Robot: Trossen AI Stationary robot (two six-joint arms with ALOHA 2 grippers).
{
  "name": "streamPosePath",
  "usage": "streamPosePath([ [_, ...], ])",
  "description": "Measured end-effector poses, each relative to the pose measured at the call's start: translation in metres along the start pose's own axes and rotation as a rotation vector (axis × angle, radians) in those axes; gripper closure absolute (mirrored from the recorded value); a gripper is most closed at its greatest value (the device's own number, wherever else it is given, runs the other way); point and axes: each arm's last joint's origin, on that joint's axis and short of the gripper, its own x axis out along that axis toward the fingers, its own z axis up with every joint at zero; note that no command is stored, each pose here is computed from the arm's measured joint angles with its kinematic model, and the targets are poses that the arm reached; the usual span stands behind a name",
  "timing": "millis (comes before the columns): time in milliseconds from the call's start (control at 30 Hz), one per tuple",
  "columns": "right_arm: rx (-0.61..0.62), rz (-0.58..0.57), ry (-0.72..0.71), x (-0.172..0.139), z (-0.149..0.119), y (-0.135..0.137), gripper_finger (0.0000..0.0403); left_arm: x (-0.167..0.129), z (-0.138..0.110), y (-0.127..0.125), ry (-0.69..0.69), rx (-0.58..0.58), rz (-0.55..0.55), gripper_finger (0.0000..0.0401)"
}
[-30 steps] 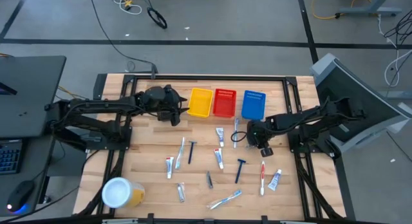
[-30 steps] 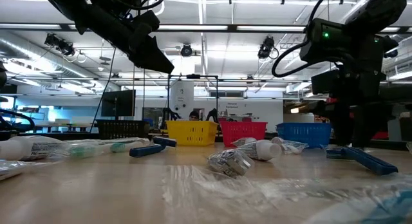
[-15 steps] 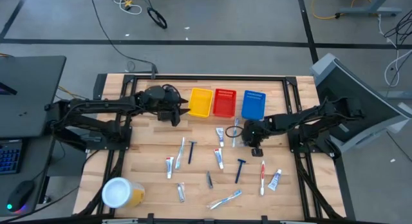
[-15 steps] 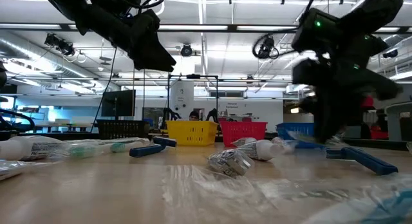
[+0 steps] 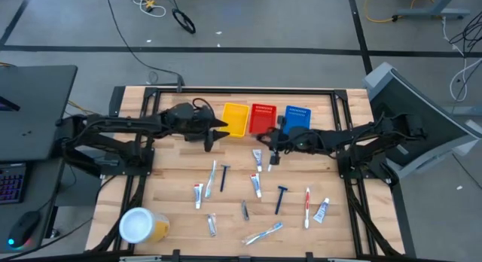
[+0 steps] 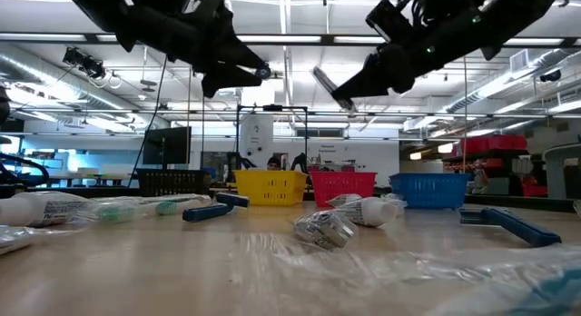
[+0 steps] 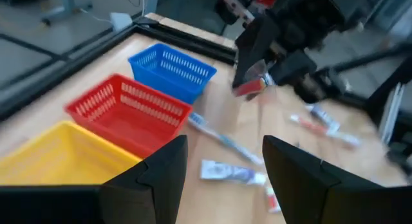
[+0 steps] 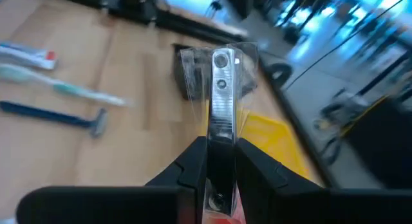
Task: Pick & Place Travel size toiletries
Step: Put the silver nail cutter into the black bin
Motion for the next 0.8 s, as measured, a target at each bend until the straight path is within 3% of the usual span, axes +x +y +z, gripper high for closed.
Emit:
streamPosePath([
  [100, -0.036, -0.024, 0.011, 0.000, -0.001, -0.002, 0.0333, 0.011, -0.002, -0.001, -0.031, -0.069, -0.018, 0.0189],
  [300, -0.050, -0.032, 0.049, 0.001, 0.005, -0.004, 0.0334, 0.035, -0.013, 0.004, -0.070, -0.065, -0.003, 0.0189],
  [500, -0.074, 0.013, 0.209, 0.015, 0.021, -0.005, 0.0334, 0.055, -0.010, 0.005, -0.059, -0.052, -0.001, 0.0189],
  [633, -0.129, 0.008, 0.351, 0.030, 0.017, 0.000, 0.0334, 0.060, -0.008, 0.005, -0.058, -0.048, -0.001, 0.0189],
  [800, -0.148, 0.004, 0.380, 0.046, 0.014, 0.005, 0.0334, 0.060, -0.009, 0.006, -0.035, -0.064, 0.018, 0.0189],
])
